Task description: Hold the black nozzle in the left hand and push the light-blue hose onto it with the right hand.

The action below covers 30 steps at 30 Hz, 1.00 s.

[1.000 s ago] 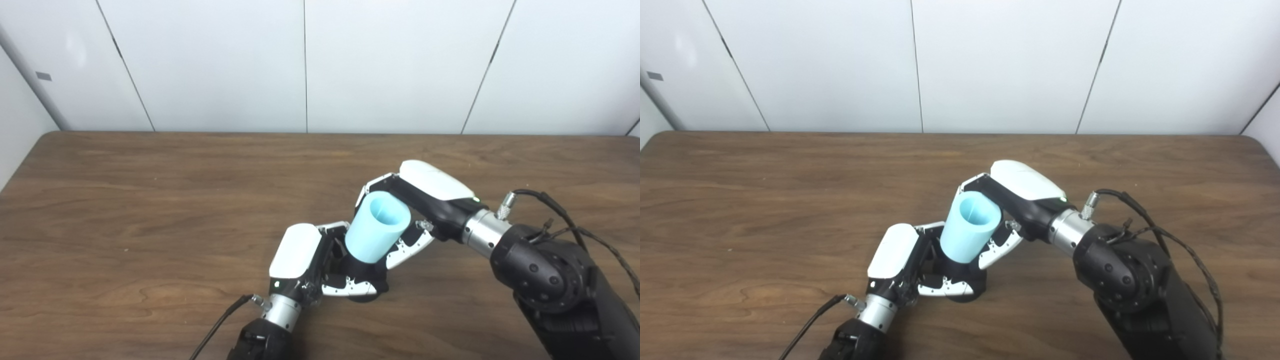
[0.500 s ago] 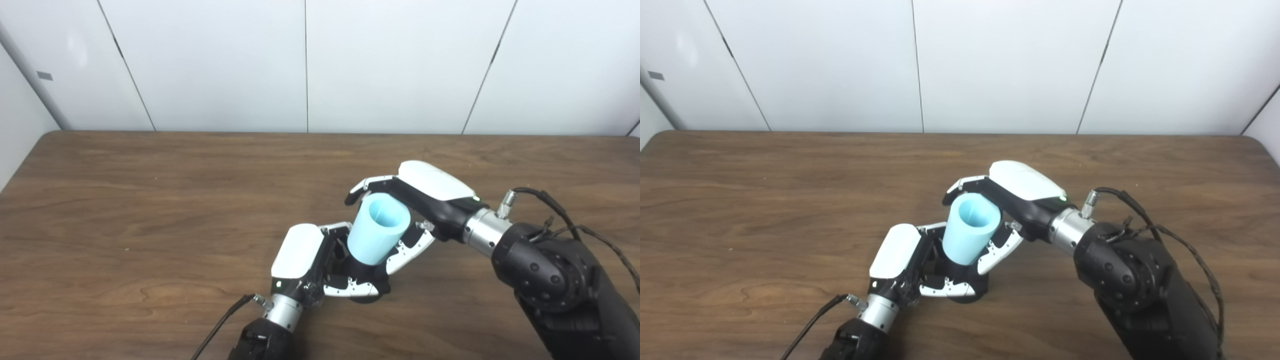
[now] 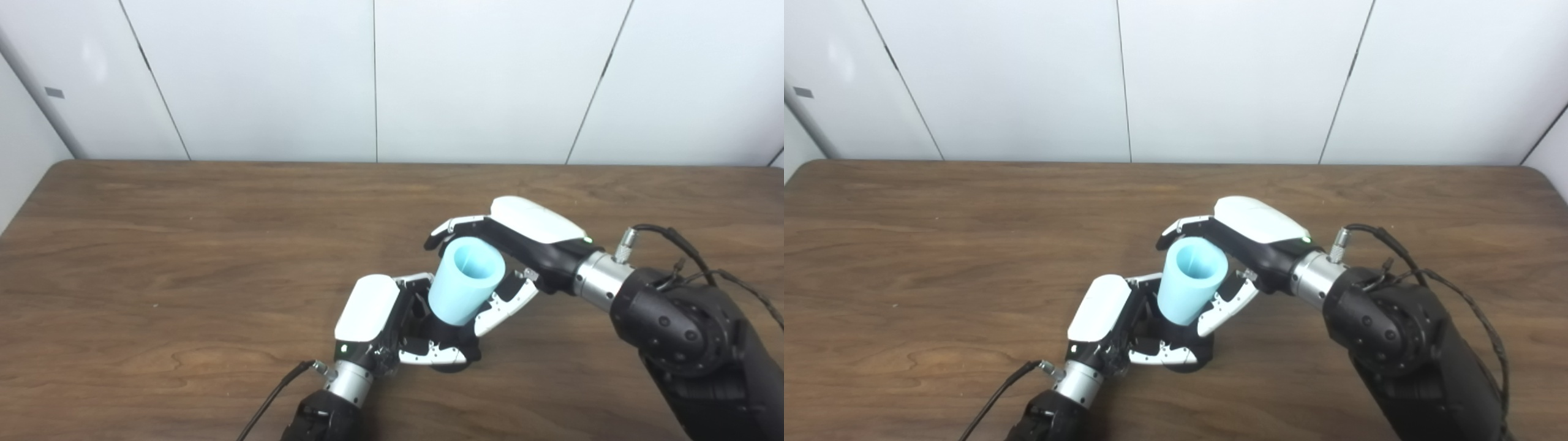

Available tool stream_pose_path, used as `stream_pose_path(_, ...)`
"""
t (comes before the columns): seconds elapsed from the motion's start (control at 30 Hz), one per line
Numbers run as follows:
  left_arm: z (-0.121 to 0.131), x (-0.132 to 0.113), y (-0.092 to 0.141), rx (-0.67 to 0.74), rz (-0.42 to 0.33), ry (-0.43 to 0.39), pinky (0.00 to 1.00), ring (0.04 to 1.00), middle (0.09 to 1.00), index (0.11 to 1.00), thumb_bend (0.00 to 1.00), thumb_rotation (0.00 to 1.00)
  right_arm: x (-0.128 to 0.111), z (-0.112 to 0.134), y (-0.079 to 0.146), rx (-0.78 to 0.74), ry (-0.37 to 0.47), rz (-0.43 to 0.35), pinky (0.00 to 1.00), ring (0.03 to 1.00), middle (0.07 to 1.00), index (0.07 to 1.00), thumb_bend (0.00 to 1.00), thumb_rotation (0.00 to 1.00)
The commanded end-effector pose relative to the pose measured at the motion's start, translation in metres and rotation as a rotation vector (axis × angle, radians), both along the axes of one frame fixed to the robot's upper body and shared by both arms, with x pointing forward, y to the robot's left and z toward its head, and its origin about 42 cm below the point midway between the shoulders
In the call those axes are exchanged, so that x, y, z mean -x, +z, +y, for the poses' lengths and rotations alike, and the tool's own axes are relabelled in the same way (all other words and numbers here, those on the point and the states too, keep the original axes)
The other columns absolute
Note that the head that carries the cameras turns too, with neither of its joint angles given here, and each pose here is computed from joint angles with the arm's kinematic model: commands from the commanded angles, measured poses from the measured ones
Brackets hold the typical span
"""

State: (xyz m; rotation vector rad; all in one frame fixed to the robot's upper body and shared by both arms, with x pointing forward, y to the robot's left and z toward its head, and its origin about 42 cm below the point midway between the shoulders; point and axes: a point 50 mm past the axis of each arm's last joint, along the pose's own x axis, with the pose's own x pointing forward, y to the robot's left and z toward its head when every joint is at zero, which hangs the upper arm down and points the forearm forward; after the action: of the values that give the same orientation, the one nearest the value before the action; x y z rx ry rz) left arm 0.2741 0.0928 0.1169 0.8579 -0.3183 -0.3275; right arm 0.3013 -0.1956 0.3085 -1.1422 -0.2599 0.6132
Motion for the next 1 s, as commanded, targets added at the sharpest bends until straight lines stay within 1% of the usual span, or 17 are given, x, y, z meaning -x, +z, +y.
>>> stream_pose_path(0.0,0.001,0.031,-0.050,-0.108,0.252,-0.050,0.33,0.429,0.470,0.537,0.47,0.00,0.002,-0.003,0.022,-0.030,0.002,-0.075,0.61,0.692,0.756,0.789,1.00,0.31)
stream_pose_path(0.07,0.002,0.031,-0.050,-0.110,0.252,-0.047,0.33,0.429,0.471,0.535,0.47,0.00,0.002,-0.006,0.026,-0.039,-0.001,-0.078,0.62,0.715,0.773,0.804,1.00,0.32)
stream_pose_path(0.17,0.002,0.031,-0.051,-0.112,0.253,-0.047,0.30,0.400,0.459,0.523,0.47,0.00,0.003,-0.008,0.032,-0.037,0.004,-0.090,0.64,0.732,0.784,0.819,1.00,0.32)
stream_pose_path(0.27,0.003,0.031,-0.051,-0.114,0.259,-0.048,0.31,0.412,0.471,0.533,0.47,0.00,0.006,-0.010,0.042,-0.023,0.019,-0.115,0.64,0.738,0.793,0.831,1.00,0.32)
stream_pose_path(0.43,0.002,0.031,-0.050,-0.116,0.272,-0.050,0.32,0.418,0.471,0.539,0.47,0.00,0.006,-0.012,0.052,-0.039,0.040,-0.133,0.70,0.784,0.832,0.867,1.00,0.33)
stream_pose_path(0.53,0.002,0.031,-0.050,-0.123,0.269,-0.053,0.32,0.418,0.472,0.540,0.47,0.00,0.006,-0.016,0.059,-0.048,0.032,-0.144,0.74,0.816,0.860,0.891,1.00,0.32)
stream_pose_path(0.7,0.003,0.031,-0.050,-0.126,0.263,-0.053,0.33,0.418,0.471,0.538,0.47,0.00,0.008,-0.025,0.073,-0.006,0.026,-0.167,0.75,0.829,0.869,0.903,1.00,0.33)
stream_pose_path(0.83,0.004,0.031,-0.050,-0.132,0.265,-0.051,0.30,0.398,0.461,0.526,0.47,0.00,0.011,-0.038,0.082,0.057,0.078,-0.138,0.76,0.854,0.883,0.895,1.00,0.32)
stream_pose_path(0.9,0.004,0.031,-0.050,-0.133,0.266,-0.050,0.30,0.398,0.461,0.524,0.47,0.00,0.014,-0.044,0.084,0.084,0.094,-0.122,0.78,0.884,0.906,0.895,1.00,0.33)
stream_pose_path(0.97,0.005,0.031,-0.050,-0.130,0.267,-0.047,0.30,0.396,0.462,0.523,0.47,0.00,0.020,-0.049,0.084,0.091,0.103,-0.119,0.81,0.912,0.922,0.894,0.99,0.37)
